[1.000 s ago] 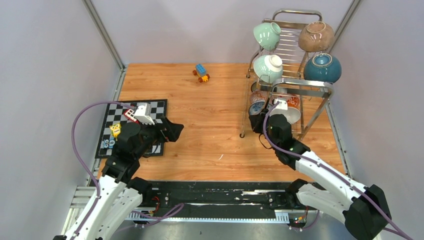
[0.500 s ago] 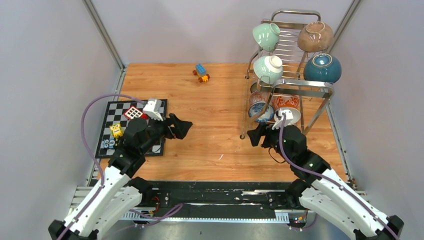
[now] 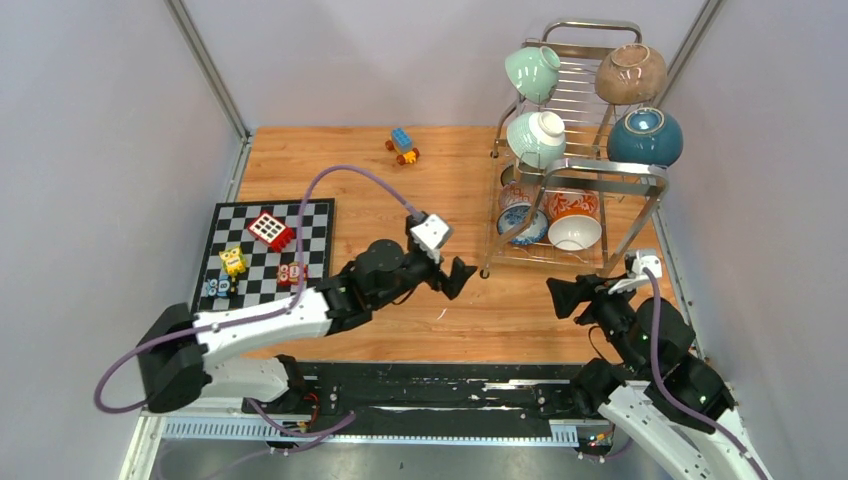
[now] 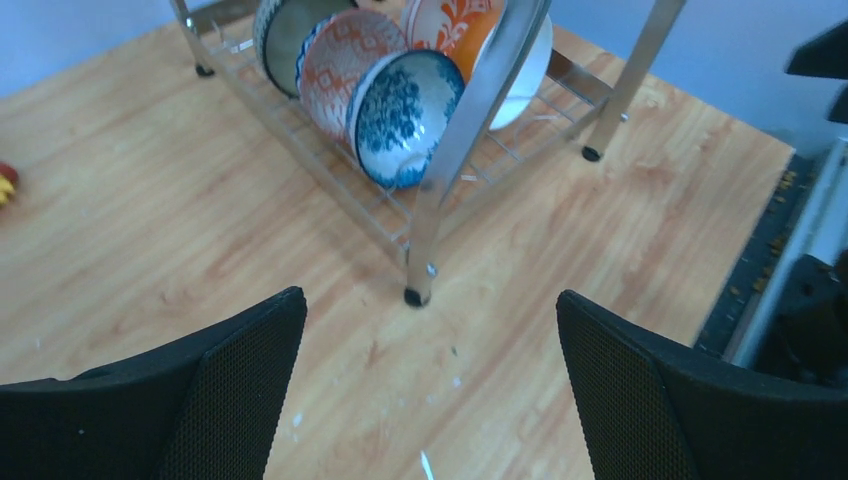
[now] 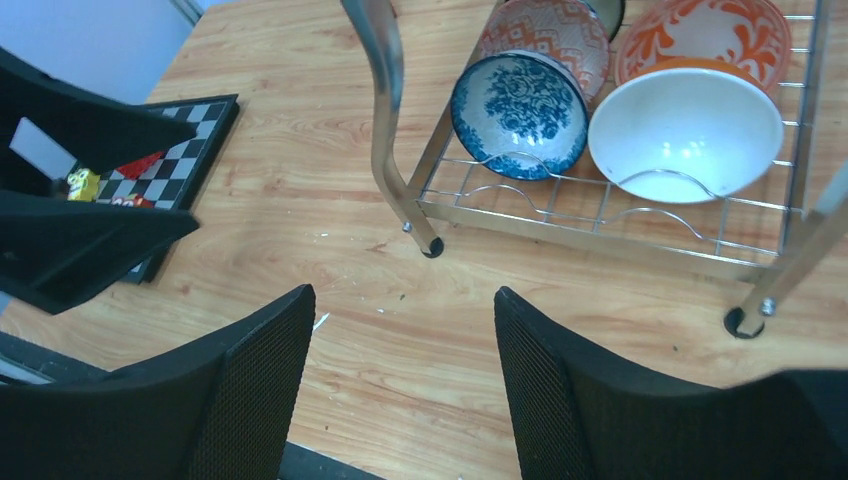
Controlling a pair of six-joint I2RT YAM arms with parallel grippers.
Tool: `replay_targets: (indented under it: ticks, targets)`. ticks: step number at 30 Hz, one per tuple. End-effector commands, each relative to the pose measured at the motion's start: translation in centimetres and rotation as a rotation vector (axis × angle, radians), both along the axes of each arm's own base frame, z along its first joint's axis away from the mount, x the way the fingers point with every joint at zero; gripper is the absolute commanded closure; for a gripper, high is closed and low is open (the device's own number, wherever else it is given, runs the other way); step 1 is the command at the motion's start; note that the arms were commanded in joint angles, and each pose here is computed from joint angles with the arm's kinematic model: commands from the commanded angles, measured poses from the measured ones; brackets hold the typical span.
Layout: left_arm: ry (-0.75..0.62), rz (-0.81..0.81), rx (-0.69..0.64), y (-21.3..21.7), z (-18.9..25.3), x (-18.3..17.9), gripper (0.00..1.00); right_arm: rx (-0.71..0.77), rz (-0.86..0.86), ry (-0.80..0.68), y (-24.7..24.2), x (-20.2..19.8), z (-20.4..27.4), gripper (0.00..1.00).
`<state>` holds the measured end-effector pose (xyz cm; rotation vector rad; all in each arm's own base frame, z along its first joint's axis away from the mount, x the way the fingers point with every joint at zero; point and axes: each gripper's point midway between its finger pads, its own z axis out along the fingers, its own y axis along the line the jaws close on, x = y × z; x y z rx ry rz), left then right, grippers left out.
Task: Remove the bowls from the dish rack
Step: Adjust the dish rack at the center of the board, then move the dish rack to the center of the board.
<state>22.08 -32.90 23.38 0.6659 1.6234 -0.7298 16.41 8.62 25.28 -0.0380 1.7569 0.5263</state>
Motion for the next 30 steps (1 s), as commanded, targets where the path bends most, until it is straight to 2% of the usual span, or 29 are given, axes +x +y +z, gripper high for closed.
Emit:
replay_targets:
  ticks: [1, 8, 12, 23, 30]
  targets:
    - [-0.244, 0.031, -0.014, -3.8, 4.2, 2.8, 0.05, 0.02, -0.082, 0.035, -2.2, -1.0, -0.1, 0.32]
    - [-0.331, -0.012, 0.079, -8.6, 1.5, 4.5, 0.09, 0.023, -0.147, 0.081, -3.7, -1.6, -0.6, 0.33]
    - [-0.35, 0.039, 0.135, -10.1, -0.1, 6.3, 0.17, 0.026, -0.19, 0.077, -4.6, -1.6, -0.5, 0.32]
    - [-0.378, 0.231, 0.201, -11.2, -2.3, 9.8, 0.39, 0.022, -0.412, 0.073, -8.4, -1.1, -0.3, 0.31]
    - [-0.403, 0.303, 0.254, -11.5, -3.5, 10.4, 0.53, -0.01, -0.494, 0.064, -9.7, -0.9, -0.6, 0.28]
